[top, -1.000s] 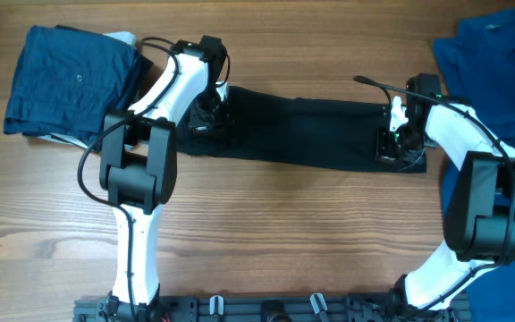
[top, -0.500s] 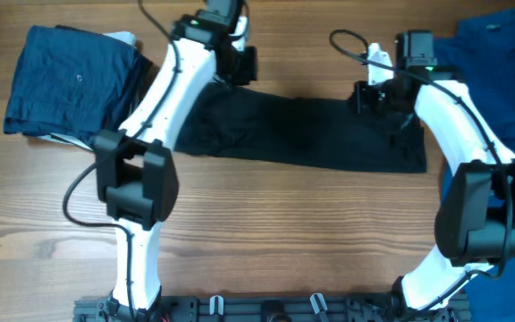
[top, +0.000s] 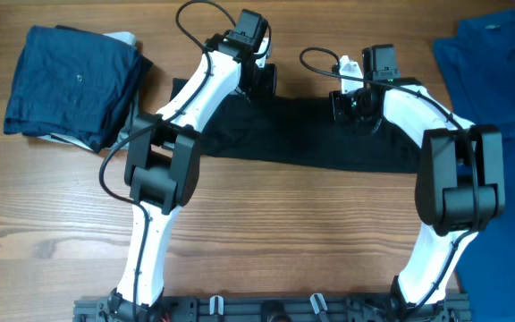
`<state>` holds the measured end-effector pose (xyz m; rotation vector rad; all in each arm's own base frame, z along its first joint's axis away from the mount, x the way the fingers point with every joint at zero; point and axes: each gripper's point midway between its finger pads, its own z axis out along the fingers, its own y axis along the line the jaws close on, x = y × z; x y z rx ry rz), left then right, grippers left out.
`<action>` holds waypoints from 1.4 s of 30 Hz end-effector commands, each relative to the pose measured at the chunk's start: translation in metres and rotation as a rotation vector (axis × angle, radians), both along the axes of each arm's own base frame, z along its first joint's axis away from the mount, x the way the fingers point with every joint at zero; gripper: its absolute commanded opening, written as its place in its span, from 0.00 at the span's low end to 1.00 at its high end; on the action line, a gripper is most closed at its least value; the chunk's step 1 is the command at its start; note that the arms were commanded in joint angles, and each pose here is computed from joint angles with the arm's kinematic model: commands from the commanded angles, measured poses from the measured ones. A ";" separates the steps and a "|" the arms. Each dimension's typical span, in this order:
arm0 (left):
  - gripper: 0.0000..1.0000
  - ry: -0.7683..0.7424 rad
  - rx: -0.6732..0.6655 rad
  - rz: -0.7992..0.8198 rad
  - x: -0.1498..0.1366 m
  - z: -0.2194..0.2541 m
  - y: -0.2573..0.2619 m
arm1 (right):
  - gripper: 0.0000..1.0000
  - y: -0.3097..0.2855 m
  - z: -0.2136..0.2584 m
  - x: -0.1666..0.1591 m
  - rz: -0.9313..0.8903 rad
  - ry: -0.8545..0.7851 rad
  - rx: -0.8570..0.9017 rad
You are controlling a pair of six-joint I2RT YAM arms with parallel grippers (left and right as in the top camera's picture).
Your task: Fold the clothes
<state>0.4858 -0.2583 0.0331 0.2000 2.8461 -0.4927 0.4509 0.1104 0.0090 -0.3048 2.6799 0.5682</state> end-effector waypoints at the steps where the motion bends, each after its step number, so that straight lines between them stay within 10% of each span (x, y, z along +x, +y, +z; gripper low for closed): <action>1: 0.10 0.003 -0.013 0.017 0.006 -0.018 -0.003 | 0.08 -0.007 -0.016 0.007 -0.040 -0.006 -0.041; 9: 0.05 -0.109 0.064 0.051 0.040 -0.049 0.013 | 0.10 -0.035 -0.034 0.023 -0.148 -0.044 -0.183; 13: 0.04 -0.298 0.030 0.133 0.079 0.048 0.038 | 0.10 -0.058 -0.024 0.048 -0.231 -0.141 -0.240; 17: 0.06 -0.251 0.012 0.116 0.044 0.103 0.046 | 0.13 -0.057 0.041 0.059 -0.228 -0.238 -0.130; 25: 0.10 0.042 -0.080 -0.038 -0.022 0.053 -0.007 | 0.08 -0.078 0.041 -0.019 -0.251 0.054 -0.179; 42: 0.09 -0.054 0.127 -0.005 0.016 -0.046 -0.003 | 0.08 -0.182 -0.033 -0.052 -0.507 0.080 -0.453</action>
